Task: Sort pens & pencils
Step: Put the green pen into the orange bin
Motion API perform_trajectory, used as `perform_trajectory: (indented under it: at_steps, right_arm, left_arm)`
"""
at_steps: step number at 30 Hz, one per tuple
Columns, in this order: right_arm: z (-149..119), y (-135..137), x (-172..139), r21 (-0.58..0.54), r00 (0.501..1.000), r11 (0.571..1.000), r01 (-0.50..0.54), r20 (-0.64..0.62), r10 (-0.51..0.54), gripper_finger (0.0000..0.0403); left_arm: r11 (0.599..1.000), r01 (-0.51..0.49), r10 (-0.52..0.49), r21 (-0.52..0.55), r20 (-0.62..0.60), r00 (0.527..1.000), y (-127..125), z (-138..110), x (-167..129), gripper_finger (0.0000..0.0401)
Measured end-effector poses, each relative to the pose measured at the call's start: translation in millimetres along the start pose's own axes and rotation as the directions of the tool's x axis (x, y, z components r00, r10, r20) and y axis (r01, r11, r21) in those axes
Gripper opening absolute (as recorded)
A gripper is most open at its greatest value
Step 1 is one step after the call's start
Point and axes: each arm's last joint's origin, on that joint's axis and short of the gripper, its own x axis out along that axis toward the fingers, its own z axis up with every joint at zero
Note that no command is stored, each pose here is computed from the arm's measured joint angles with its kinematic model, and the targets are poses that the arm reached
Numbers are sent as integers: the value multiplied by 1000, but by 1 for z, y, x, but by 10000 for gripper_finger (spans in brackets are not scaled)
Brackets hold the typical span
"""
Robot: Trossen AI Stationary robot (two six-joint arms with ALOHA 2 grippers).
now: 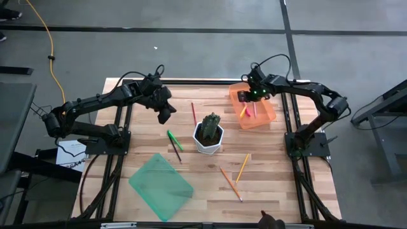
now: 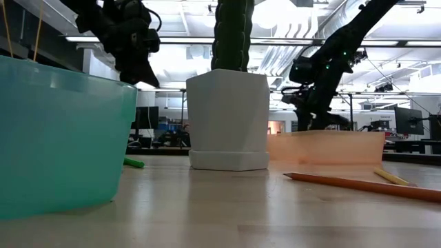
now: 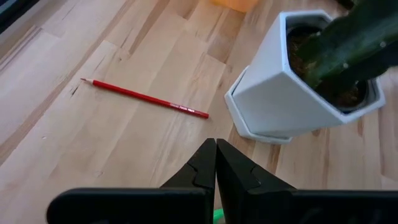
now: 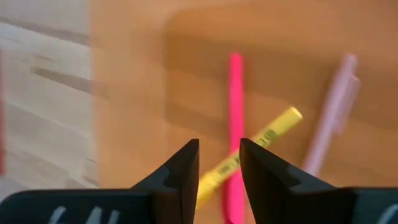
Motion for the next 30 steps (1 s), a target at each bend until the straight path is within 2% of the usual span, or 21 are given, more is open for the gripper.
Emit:
perform_trajectory:
  at_steps: [9, 16, 20, 22, 26, 30]
  right_arm:
    - [14, 27, -23, -114, 985, 988, -101, 128, 115, 108]
    - [38, 48, -52, -220, 956, 966, -133, 229, 184, 108]
    - [48, 57, -68, -282, 942, 950, -132, 261, 209, 108]
    - [51, 60, -74, -306, 939, 944, -128, 269, 215, 108]
    - [57, 67, -87, -347, 928, 929, -126, 290, 235, 108]
    - [64, 76, -102, -385, 905, 907, -170, 303, 298, 108]
  left_arm:
    - [991, -72, 74, -112, 18, 997, 3, 2, 1, 1]
    - [989, -80, 83, -128, 18, 996, 3, 2, 1, 1]
    - [995, -35, 36, -89, 4, 999, 1, 0, 1, 1]
    - [998, 4, -6, -66, -31, 1000, 0, -3, 1, 1]
    - [1000, 14, -16, -17, -115, 993, 0, -11, 0, 1]
    - [998, 54, -49, 24, -171, 984, -1, -17, 0, 1]
